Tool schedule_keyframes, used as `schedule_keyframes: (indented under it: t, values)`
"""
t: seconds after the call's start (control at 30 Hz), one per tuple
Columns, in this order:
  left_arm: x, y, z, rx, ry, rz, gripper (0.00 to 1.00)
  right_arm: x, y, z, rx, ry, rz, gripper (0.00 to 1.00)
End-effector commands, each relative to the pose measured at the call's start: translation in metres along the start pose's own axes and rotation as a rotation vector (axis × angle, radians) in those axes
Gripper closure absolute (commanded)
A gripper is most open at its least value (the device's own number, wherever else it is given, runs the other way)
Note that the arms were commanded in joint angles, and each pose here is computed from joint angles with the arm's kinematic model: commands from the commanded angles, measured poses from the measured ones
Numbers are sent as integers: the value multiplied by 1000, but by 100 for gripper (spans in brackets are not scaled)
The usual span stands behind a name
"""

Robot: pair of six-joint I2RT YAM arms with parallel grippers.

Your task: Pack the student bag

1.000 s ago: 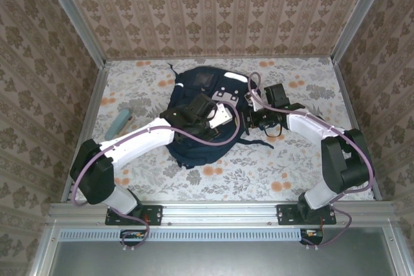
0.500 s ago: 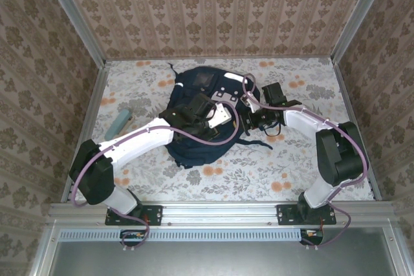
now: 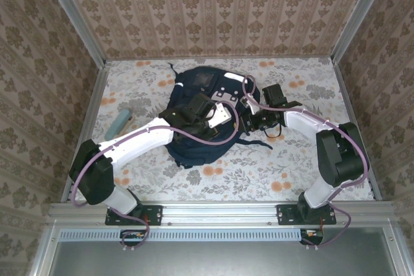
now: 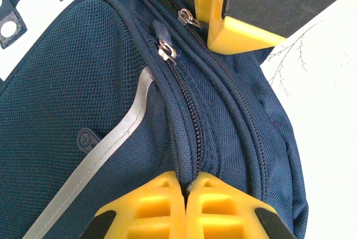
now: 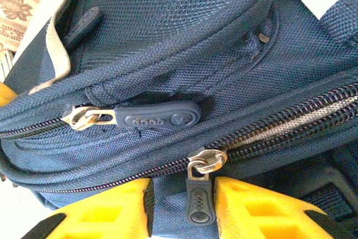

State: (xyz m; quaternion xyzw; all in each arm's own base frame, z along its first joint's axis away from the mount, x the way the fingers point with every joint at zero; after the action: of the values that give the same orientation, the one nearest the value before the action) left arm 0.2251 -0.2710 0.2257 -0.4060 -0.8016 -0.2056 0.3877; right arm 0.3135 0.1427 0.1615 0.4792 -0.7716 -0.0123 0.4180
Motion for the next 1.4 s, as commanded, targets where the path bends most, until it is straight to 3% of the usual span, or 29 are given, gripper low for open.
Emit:
schedule_keyframes:
  t: [0.0, 0.23, 0.43, 0.63, 0.73, 0.87, 1.1, 1.37]
  values:
    - [17, 8, -12, 48, -87, -43, 97, 3, 6, 1, 21, -1, -16, 74]
    - [13, 8, -15, 74, -100, -40, 98, 13, 14, -3, 16, -40, 0, 94]
    - [7, 9, -22, 139, -133, -45, 98, 18, 39, 0, -12, -105, -62, 98]
    - [0, 10, -34, 239, -211, -19, 99, -2, 87, 3, 0, -183, -231, 99]
    - [-3, 10, -37, 256, -226, -22, 99, 0, 99, 5, -22, -244, -225, 98]
    - [1, 14, -33, 245, -220, -30, 100, 23, 83, 9, -98, -306, -13, 88]
    - [16, 10, -20, 180, -230, 25, 100, 56, 37, 5, -278, -355, 238, 52]
    - [28, 11, -14, 165, -248, 36, 100, 43, 4, -17, -302, -295, 246, 43]
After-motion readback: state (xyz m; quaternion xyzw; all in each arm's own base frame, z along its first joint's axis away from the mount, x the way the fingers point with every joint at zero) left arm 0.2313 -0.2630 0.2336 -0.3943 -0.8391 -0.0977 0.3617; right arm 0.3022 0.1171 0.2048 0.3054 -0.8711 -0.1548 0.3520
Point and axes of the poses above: each hand's point on the last joint's axis, 136 mm out from that joint toward the fingers, its own x axis back along the fingers, its own y axis along the line the jaws close on, z = x × y, the point moved 9 cm from there along x, back along the fingers, and after that the axes turned 12 degrees about x, right-handed, at the moved point
